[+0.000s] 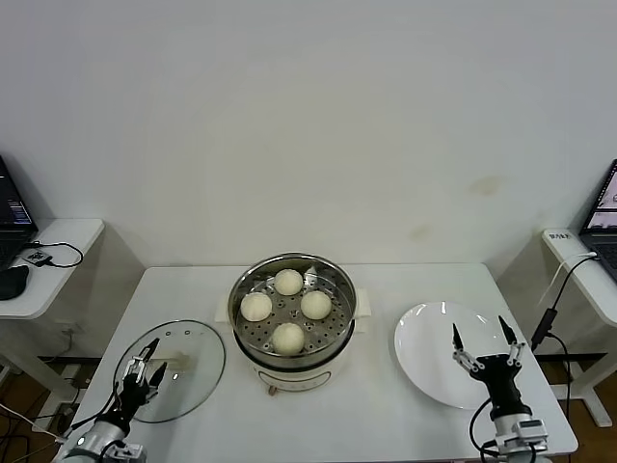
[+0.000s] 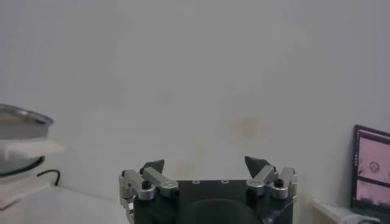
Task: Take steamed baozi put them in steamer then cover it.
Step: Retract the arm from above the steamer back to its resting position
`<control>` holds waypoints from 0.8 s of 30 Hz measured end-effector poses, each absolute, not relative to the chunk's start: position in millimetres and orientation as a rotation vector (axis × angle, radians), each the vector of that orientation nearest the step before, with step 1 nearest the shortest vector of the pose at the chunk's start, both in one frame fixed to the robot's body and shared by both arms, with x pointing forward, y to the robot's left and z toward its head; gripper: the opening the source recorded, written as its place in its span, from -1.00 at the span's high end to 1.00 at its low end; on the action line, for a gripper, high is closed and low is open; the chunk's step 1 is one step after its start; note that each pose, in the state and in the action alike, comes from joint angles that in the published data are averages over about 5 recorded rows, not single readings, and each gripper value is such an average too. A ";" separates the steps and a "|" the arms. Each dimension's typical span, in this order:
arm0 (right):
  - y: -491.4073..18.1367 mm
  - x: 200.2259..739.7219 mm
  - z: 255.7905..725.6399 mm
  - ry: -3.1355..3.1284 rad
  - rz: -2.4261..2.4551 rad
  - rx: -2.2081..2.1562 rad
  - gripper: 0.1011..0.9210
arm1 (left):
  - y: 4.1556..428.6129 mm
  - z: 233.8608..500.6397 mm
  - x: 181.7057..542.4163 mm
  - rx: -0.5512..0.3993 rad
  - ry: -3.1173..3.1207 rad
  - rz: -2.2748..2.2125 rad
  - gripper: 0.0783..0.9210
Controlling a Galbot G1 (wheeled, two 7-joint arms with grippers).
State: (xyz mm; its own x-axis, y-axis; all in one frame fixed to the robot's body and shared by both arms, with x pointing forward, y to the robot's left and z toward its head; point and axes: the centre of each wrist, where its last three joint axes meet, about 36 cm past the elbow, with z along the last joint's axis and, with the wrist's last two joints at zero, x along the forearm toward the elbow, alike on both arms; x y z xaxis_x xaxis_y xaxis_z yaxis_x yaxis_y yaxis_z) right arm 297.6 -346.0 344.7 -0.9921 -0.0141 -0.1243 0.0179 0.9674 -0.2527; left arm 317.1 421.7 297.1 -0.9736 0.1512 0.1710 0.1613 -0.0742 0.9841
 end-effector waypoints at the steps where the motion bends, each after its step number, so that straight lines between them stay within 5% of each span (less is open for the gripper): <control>1: -345.1 297.1 344.2 2.992 -0.386 0.002 -0.76 | 421.9 296.6 320.3 -0.358 -2.131 -2.270 -0.77; 24: -335.7 286.4 334.1 3.010 -0.400 -0.027 -0.76 | 425.8 277.8 363.4 -0.306 -2.153 -2.224 -0.68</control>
State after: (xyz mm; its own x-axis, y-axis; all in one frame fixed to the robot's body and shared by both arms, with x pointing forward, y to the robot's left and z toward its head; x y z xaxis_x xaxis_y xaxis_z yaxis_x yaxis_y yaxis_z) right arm 286.4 -335.7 334.1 -0.9943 -0.0315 -0.1014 -0.0039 0.9652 -0.2615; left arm 363.4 425.8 277.8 -0.9802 0.1139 0.1622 0.1584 -0.0415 0.9865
